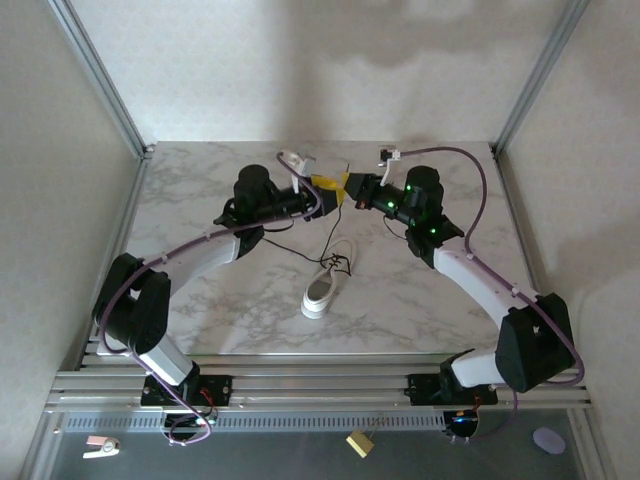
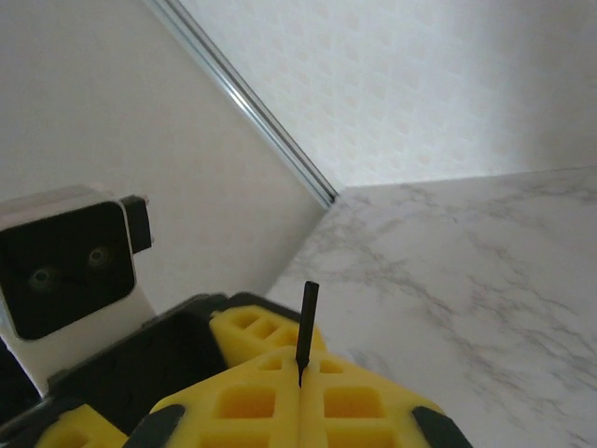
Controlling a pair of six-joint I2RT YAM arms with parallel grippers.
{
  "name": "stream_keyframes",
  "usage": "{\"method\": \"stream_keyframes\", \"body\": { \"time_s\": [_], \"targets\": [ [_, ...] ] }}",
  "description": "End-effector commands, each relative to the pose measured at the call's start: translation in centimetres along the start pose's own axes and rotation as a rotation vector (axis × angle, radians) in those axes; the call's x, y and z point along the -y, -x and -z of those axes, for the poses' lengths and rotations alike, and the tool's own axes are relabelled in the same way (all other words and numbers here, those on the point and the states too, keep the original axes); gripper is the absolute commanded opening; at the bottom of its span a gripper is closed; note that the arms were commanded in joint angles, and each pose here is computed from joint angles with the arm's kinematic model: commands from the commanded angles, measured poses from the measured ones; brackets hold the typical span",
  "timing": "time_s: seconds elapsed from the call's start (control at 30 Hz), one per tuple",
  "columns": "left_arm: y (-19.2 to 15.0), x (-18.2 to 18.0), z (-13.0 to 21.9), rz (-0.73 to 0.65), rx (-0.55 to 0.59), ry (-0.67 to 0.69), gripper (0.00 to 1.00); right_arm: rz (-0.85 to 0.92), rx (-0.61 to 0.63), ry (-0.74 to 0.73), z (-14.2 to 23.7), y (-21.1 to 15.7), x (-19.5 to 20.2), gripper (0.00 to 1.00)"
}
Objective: Tie the shoes
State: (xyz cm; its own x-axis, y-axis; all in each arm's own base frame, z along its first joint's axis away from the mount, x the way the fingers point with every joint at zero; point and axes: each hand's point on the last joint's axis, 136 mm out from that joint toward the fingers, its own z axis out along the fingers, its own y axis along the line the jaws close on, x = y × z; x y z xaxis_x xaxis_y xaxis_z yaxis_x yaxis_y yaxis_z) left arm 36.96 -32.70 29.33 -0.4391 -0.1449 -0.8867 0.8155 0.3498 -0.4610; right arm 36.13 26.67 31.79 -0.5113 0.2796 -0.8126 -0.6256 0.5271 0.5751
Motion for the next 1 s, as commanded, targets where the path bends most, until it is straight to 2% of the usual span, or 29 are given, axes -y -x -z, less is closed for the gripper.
{"method": "stream_keyframes", "body": {
  "time_s": [0.0,0.17,0.27,0.43,0.77,0.97],
  "targets": [
    [1.0,1.0,1.8,-0.047,0.052,0.049,0.59,0.173,-0.138,-0.039,1.6,-1.9,0.0,0.00],
    [1.4,0.7,4.7,-0.041,0.134,0.160,0.55,0.259,-0.261,0.055,3.1,-4.3,-1.5,0.00],
    [2.0,2.0,5.4,-0.028,0.157,0.127,0.52,0.294,-0.314,0.164,3.5,-5.1,-3.3,0.00],
    [2.4,4.5,4.9,0.009,0.165,0.009,0.50,0.329,-0.355,0.249,3.7,-5.5,-4.6,0.00],
    [1.9,5.9,2.6,0.061,0.133,-0.060,0.50,0.374,-0.357,0.246,2.8,-5.8,-4.7,0.00],
    [1.0,5.7,1.9,0.087,0.112,-0.057,0.45,0.399,-0.339,0.238,3.1,-5.7,-5.0,0.00]
  ]
}}
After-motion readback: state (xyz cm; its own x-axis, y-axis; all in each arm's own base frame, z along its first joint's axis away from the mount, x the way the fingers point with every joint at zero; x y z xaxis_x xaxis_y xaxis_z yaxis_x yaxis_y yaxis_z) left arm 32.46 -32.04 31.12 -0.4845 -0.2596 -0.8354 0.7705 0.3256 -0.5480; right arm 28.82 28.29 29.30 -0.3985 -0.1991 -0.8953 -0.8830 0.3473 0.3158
